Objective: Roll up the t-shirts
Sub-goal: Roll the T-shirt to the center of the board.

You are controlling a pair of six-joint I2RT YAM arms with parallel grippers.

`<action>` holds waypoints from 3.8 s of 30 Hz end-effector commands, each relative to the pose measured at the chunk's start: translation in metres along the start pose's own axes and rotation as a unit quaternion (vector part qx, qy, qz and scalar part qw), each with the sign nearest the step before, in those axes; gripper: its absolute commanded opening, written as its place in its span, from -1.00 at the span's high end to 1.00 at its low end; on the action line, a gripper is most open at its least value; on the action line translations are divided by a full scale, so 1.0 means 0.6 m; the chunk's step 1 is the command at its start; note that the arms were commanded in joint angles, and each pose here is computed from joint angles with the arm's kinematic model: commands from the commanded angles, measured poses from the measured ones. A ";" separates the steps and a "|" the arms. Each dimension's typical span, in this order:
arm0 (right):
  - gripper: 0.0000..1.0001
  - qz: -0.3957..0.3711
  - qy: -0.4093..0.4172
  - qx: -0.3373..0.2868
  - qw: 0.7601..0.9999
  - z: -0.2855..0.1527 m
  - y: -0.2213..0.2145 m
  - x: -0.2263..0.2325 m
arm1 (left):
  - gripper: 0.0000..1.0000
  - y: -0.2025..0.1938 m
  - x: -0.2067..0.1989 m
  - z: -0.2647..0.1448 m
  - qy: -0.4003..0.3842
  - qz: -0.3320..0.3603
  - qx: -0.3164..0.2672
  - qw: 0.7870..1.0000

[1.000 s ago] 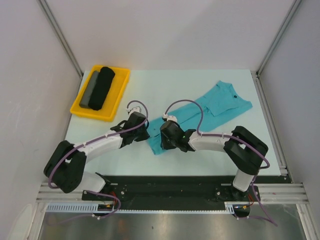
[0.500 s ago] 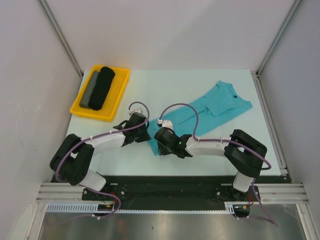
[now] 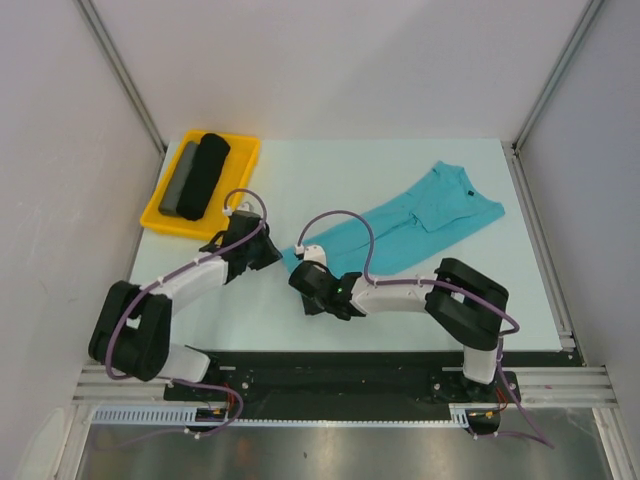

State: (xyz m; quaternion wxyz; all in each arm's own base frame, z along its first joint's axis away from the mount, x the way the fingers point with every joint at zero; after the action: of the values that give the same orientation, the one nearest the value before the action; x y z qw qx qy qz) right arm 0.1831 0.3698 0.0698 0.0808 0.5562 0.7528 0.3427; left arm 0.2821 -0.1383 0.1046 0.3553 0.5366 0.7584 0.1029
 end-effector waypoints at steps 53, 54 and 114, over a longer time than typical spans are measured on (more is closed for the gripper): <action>0.94 -0.176 -0.004 0.006 0.984 -0.059 -0.001 0.059 | 1.00 0.006 0.045 0.061 0.089 -0.048 -0.032 0.994; 0.95 -0.176 0.003 0.009 0.984 -0.064 -0.005 0.063 | 1.00 0.011 0.045 0.044 0.087 -0.050 -0.041 0.994; 1.00 0.016 -0.070 0.012 0.997 -0.077 0.049 -0.124 | 0.90 0.045 -0.157 0.112 0.053 0.021 -0.017 0.998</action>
State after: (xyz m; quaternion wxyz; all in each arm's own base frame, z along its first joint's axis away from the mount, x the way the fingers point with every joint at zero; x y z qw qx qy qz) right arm 0.2020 0.2906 0.0907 0.1079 0.5876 0.7539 0.2733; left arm 0.3497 -0.2137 0.0973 0.2912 0.5372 0.7765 0.1540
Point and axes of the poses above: each gripper's point midway between its finger pads, its own z axis out along the fingers, its own x axis along the line the jaws close on, y = z × x, the point moved 5 cm from there along -z, back along the fingers, and after that the axes turned 2 degrees about z, right-handed, at the moved point
